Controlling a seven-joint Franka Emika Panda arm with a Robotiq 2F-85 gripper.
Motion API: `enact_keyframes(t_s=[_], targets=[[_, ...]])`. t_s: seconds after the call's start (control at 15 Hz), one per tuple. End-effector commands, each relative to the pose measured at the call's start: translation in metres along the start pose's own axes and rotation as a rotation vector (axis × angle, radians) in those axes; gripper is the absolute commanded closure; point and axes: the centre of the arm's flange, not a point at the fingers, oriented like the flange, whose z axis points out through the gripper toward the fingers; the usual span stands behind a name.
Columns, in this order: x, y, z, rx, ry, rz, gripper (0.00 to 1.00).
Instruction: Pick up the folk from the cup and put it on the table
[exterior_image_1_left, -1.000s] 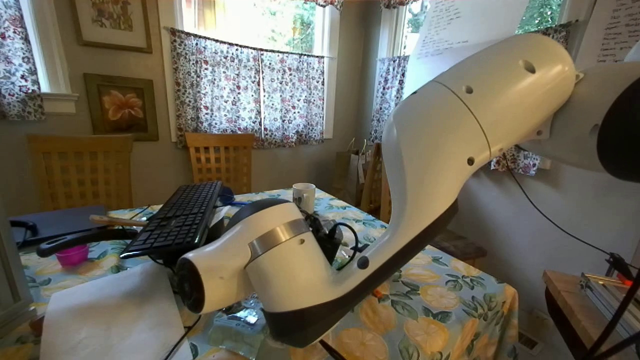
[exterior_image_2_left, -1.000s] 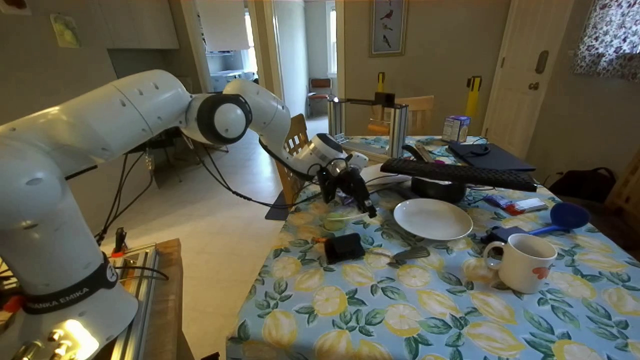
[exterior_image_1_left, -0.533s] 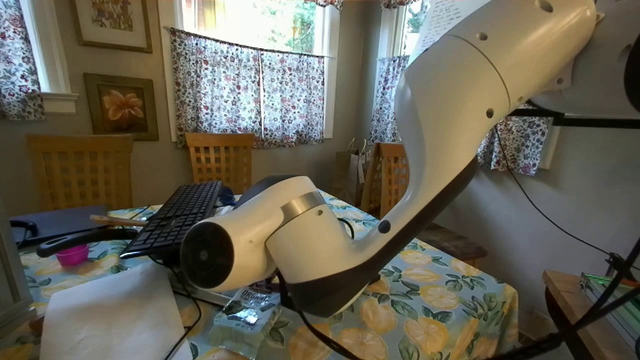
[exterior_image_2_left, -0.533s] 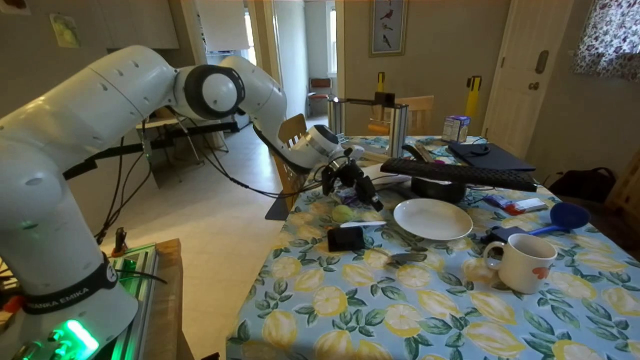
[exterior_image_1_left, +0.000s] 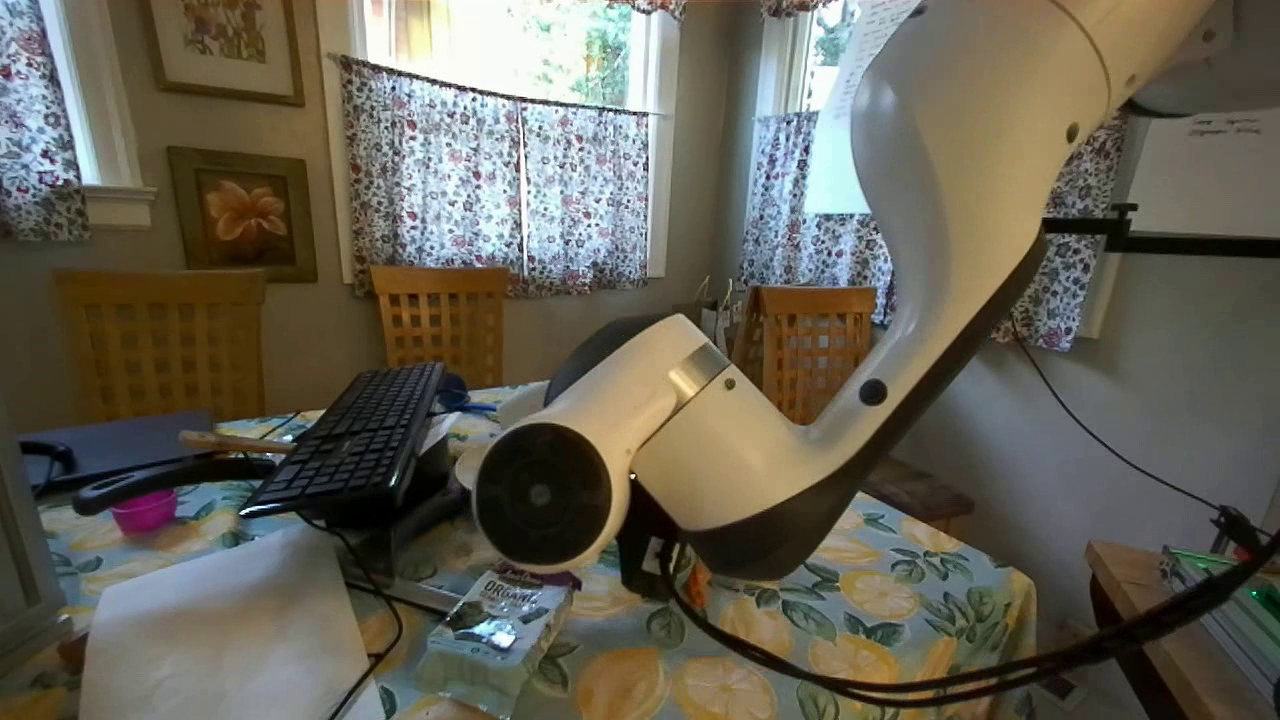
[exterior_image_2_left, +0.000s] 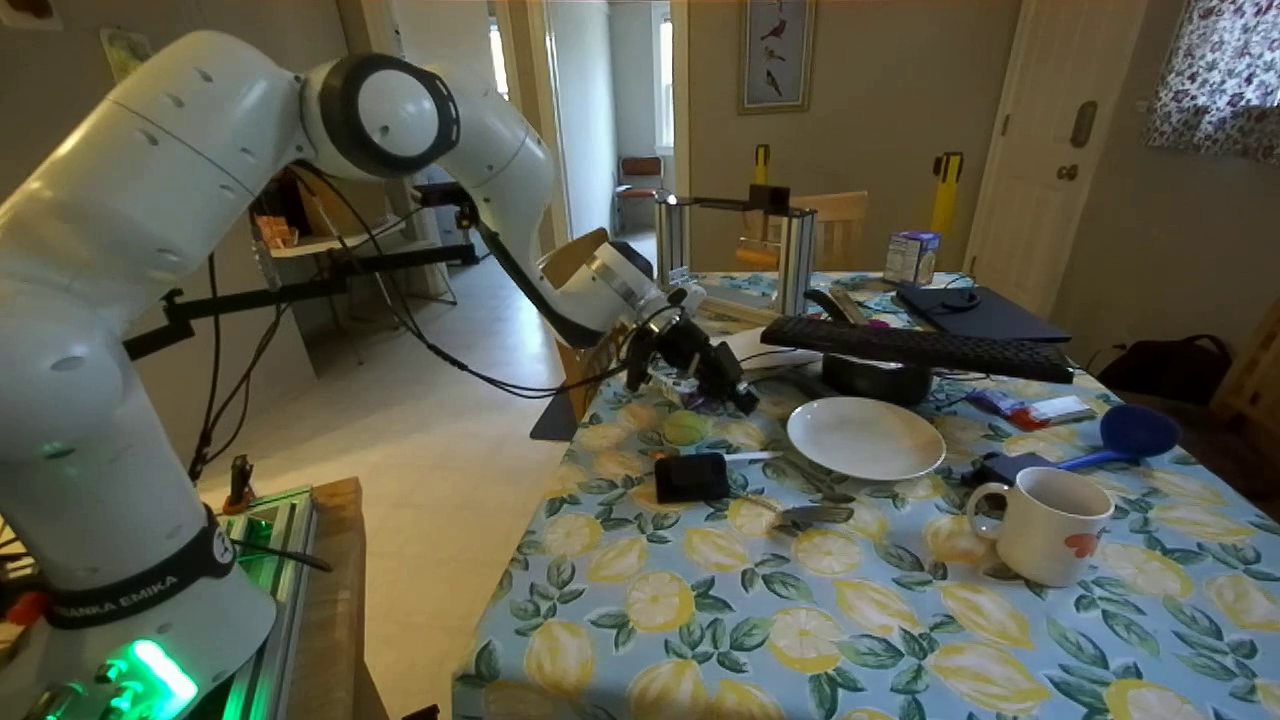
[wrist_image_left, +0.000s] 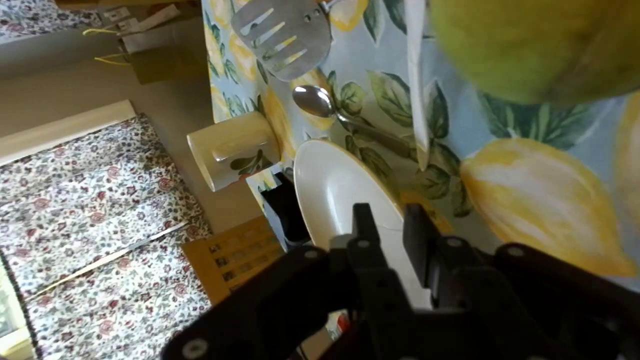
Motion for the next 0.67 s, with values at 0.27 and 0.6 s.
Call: enact_keyframes(t_s=[0.27,0.6], targets=[[-0.067,0.053,-0.051,-0.043,0.119,0.084,0.19],[-0.062,0.044,-0.053,-0.050,0.073,0.093,0.09]])
